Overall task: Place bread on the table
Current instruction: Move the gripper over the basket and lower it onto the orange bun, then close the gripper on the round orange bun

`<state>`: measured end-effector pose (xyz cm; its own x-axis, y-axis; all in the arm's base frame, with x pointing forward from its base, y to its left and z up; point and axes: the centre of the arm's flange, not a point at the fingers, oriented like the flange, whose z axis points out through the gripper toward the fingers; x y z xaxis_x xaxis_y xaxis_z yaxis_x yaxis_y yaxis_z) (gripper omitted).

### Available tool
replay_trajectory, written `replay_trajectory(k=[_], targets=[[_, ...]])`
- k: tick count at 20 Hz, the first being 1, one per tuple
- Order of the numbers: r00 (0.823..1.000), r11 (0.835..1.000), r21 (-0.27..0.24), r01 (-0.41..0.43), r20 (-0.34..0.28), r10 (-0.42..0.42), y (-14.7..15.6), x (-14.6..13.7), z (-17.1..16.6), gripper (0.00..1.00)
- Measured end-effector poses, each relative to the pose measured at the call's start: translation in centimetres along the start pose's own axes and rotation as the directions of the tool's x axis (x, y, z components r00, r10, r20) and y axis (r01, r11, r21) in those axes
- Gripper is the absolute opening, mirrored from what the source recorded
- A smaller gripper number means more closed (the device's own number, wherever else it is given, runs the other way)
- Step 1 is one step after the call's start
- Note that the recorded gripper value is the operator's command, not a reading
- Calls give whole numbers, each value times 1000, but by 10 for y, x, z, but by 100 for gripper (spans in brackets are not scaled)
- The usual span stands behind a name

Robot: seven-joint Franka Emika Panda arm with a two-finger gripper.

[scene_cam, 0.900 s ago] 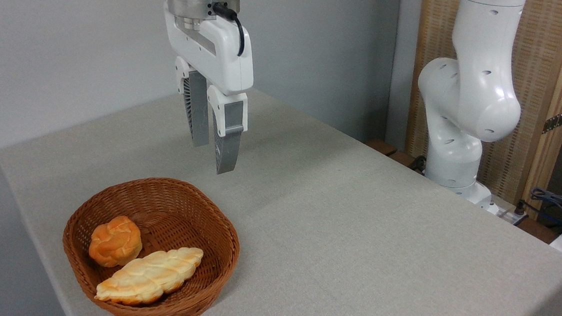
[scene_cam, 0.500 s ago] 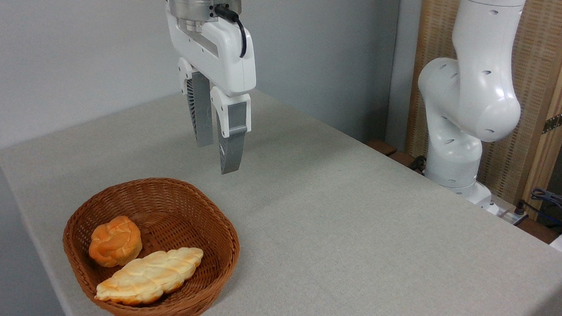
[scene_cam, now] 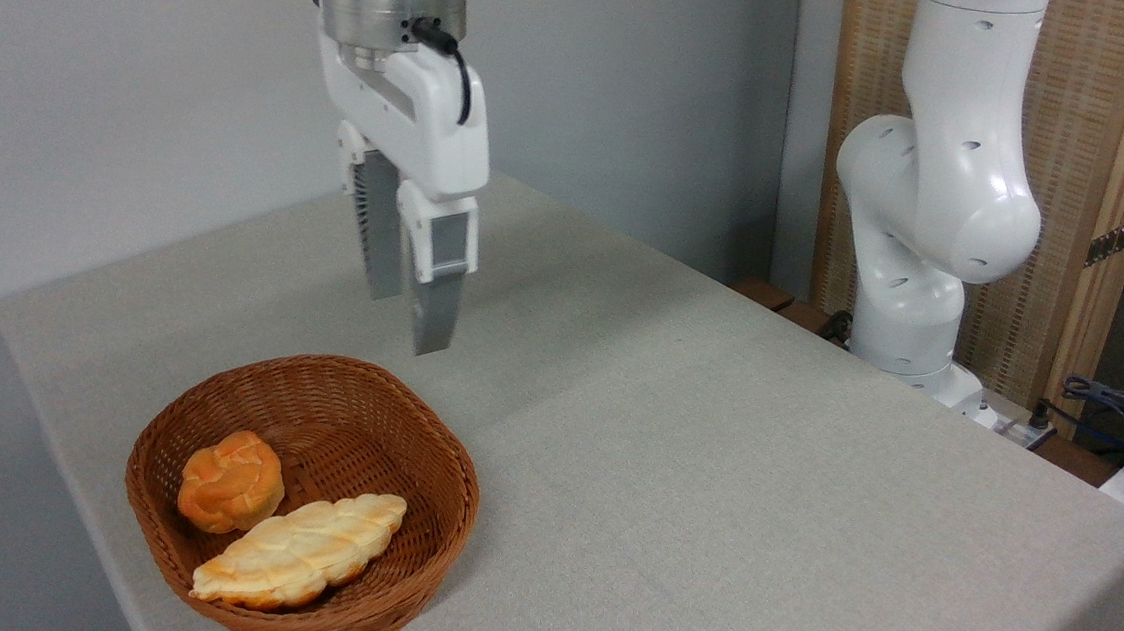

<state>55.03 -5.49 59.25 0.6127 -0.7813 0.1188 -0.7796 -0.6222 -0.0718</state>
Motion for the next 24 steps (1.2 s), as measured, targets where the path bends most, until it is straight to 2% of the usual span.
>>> replay_trajectory(k=[3,8,13,16,24], targets=[[999,999,43,1,-49,1,-7,15,15,100],[995,995,97,-37,-85,45,-5,51,51,100],[993,990,116,-76,-84,87,2,82,95,100],[992,990,101,-100,-62,106,9,94,123,100],[988,984,112,-136,-55,143,16,115,170,100]])
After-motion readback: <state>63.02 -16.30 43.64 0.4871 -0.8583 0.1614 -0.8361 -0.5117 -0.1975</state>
